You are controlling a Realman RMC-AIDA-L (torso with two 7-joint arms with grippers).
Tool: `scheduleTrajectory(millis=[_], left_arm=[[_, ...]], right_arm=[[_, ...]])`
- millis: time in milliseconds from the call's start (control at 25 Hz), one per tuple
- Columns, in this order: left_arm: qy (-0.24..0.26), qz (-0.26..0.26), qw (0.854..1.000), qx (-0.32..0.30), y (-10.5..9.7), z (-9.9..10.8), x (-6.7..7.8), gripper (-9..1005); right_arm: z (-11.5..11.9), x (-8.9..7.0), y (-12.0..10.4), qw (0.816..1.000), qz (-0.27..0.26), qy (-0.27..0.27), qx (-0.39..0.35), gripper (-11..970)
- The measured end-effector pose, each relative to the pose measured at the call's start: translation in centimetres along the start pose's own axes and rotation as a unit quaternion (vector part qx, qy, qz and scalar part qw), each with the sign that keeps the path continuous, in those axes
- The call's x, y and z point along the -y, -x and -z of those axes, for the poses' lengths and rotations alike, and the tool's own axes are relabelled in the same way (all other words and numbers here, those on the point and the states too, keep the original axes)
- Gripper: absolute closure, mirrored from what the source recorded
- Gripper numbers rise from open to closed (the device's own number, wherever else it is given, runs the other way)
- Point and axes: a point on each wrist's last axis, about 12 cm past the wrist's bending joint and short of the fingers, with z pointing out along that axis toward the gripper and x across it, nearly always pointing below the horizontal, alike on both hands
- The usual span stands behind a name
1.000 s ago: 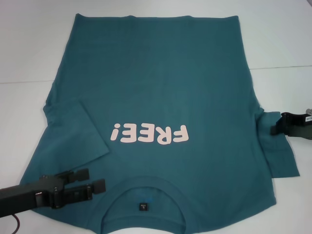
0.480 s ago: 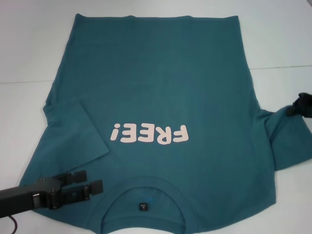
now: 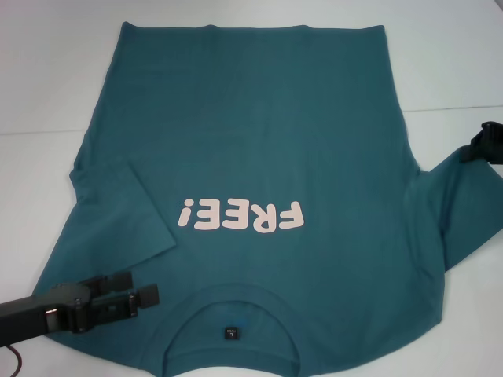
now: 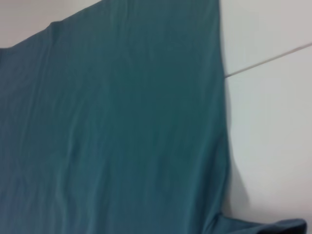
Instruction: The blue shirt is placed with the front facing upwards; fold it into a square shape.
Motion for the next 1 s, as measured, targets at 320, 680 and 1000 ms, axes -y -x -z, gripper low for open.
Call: scheduleTrajectory(millis=[320,680,1000], left_arm=[[-0.001,-0.002,1.000,0.001,0.2,-0.1,0.0,47],[0.006,0.003,1.000,0.013,0.2,0.3,-0.2,48],[0.014,0.007,1.000,0.025,0.2,0.6,-0.3,48]], right_arm=[[-1.0,-2.3,-0.8,0.997,0.033,0.024,-0.059,947],[-1.8,-4.5,-0.5,0.995,0.059,0.036,-0.076,947],[-4.0,-5.8,-1.2,0.994,0.053,0.040,-0.082,946]])
